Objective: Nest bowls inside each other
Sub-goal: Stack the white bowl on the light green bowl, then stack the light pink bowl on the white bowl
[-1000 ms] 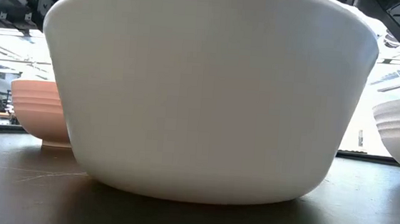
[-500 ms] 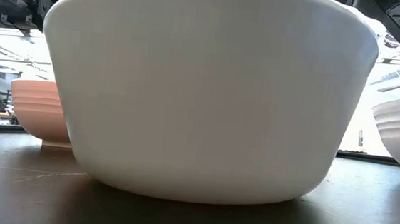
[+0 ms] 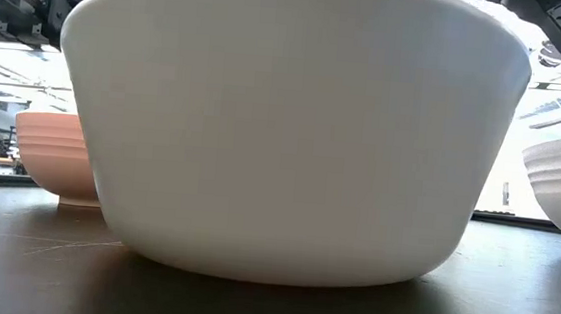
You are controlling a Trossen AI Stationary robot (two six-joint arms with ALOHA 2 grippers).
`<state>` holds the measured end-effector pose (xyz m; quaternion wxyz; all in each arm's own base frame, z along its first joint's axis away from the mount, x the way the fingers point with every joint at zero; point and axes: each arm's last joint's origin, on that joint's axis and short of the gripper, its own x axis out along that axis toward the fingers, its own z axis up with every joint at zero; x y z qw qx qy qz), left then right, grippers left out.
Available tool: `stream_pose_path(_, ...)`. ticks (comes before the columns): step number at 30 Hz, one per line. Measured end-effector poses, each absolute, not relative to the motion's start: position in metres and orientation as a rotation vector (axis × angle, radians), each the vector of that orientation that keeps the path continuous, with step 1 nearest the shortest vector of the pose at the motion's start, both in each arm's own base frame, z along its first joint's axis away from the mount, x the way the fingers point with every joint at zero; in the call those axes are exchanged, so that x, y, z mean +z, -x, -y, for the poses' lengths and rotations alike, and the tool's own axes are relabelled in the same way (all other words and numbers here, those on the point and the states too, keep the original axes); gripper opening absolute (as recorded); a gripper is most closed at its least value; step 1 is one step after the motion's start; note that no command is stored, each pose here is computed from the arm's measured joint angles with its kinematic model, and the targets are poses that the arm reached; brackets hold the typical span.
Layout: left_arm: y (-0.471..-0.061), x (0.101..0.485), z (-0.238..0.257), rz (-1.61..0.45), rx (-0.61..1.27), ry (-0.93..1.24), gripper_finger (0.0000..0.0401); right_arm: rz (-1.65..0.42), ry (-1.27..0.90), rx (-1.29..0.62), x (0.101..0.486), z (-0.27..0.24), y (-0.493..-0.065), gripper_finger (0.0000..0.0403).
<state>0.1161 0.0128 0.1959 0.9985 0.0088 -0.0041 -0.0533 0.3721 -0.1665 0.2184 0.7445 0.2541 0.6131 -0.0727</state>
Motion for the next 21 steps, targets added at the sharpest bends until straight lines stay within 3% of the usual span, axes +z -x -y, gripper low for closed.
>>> stream_pose_path(9,-0.116,0.197,-0.013,0.023,-0.106,-0.035,0.0097,-1.222,-0.487,-0.148,0.256,0.165,-0.361,0.0197)
stream_pose_path(21,-0.116,0.191,-0.013,-0.034,-0.108,-0.064,0.0097,-1.139,-0.49,-0.16,0.295,0.143,-0.342,0.0204)
